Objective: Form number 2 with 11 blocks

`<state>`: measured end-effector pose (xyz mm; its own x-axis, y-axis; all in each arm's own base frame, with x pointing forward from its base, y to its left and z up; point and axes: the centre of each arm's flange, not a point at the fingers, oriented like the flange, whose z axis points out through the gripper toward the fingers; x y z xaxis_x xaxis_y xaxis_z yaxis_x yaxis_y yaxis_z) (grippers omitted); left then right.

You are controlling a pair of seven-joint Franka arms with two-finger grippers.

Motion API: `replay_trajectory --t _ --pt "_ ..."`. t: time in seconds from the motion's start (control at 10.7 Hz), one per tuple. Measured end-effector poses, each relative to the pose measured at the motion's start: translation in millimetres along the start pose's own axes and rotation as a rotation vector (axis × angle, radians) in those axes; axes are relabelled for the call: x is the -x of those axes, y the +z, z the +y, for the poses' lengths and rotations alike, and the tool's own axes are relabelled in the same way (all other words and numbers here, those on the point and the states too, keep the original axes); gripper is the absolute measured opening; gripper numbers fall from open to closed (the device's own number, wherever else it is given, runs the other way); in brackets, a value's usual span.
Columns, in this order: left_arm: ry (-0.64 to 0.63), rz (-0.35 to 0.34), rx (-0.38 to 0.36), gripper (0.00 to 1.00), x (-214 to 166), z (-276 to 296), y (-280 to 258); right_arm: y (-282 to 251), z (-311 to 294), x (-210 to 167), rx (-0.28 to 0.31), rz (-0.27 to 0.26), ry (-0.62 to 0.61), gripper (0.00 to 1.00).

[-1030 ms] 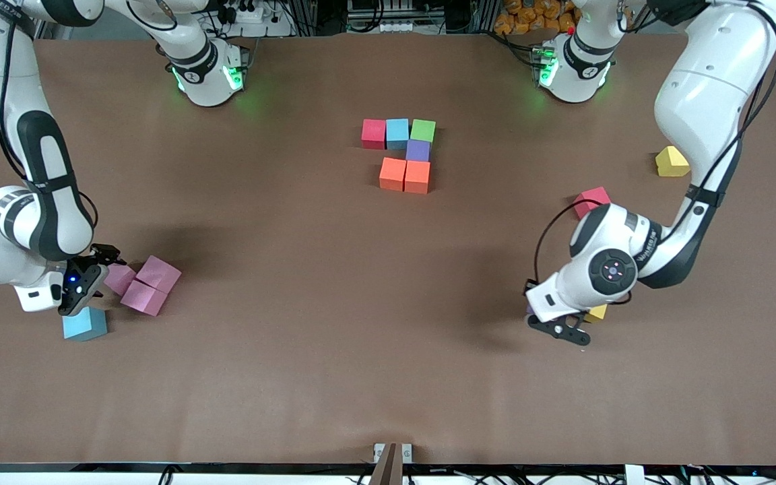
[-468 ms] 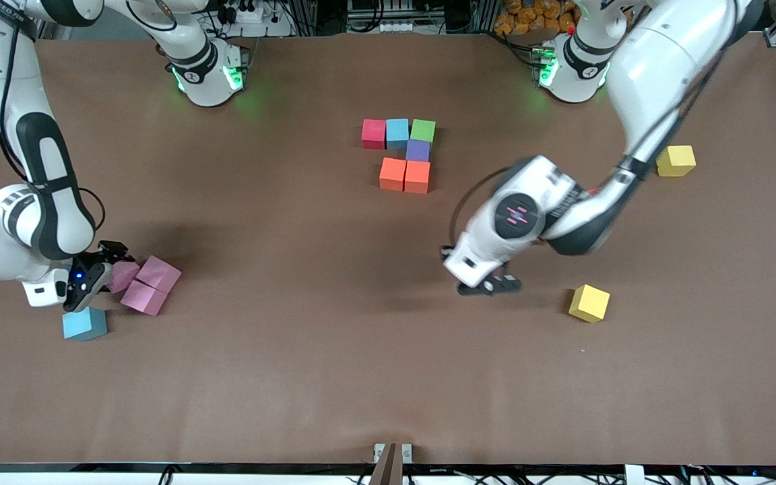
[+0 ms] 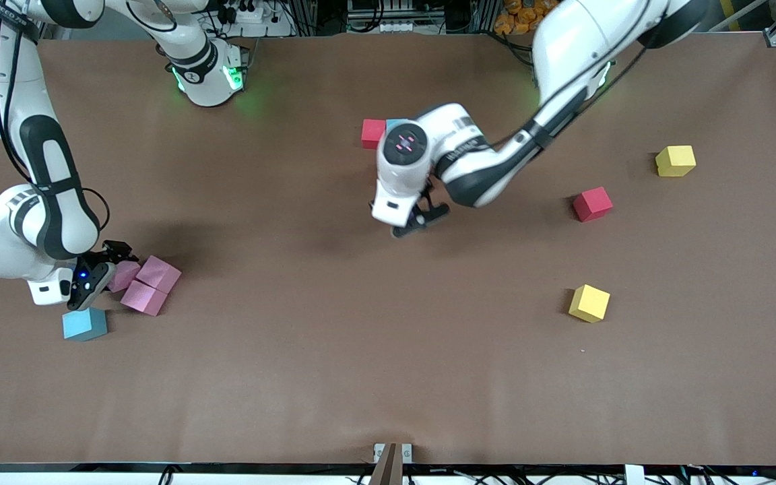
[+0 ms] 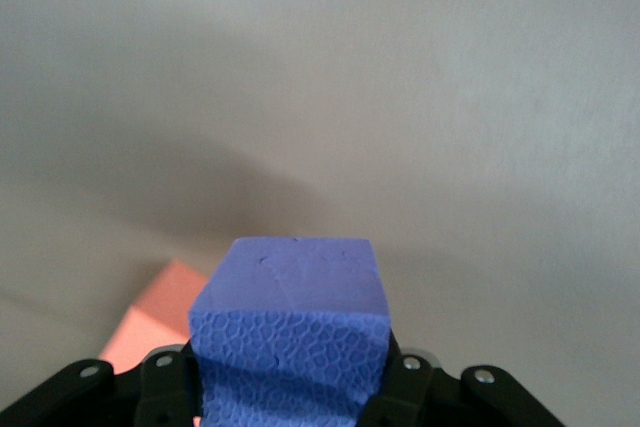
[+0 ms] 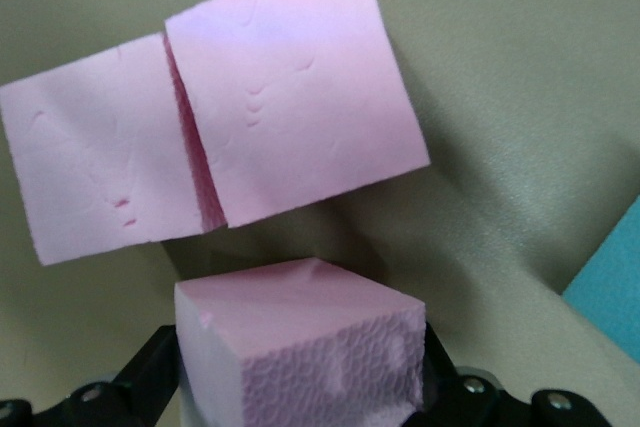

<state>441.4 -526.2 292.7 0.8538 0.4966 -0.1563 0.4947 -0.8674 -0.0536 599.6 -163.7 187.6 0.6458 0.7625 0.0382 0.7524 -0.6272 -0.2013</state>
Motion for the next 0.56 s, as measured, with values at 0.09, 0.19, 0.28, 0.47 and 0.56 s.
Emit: replay_trajectory --t 0.09,0.19,0.28,0.47,0.56 --pt "-0.064 -0.017 -0.006 0.59 21 3 3 -2 0 -2 -0.010 0.002 0.018 0.94" --pt "-0.130 -0.032 -0.014 0.59 41 6 6 -5 -1 -4 -0.028 0.002 0.030 0.91" --pt "-0.206 -0.036 -0.017 0.59 63 8 9 -9 0 -6 -0.038 0.002 0.035 0.78" --pt "-0.349 -0.043 0.004 0.59 103 15 14 -16 1 -10 -0.050 0.005 0.041 0.60" --pt "-0.415 -0.053 0.019 0.59 119 18 17 -22 2 -14 -0.060 0.006 0.044 0.60"
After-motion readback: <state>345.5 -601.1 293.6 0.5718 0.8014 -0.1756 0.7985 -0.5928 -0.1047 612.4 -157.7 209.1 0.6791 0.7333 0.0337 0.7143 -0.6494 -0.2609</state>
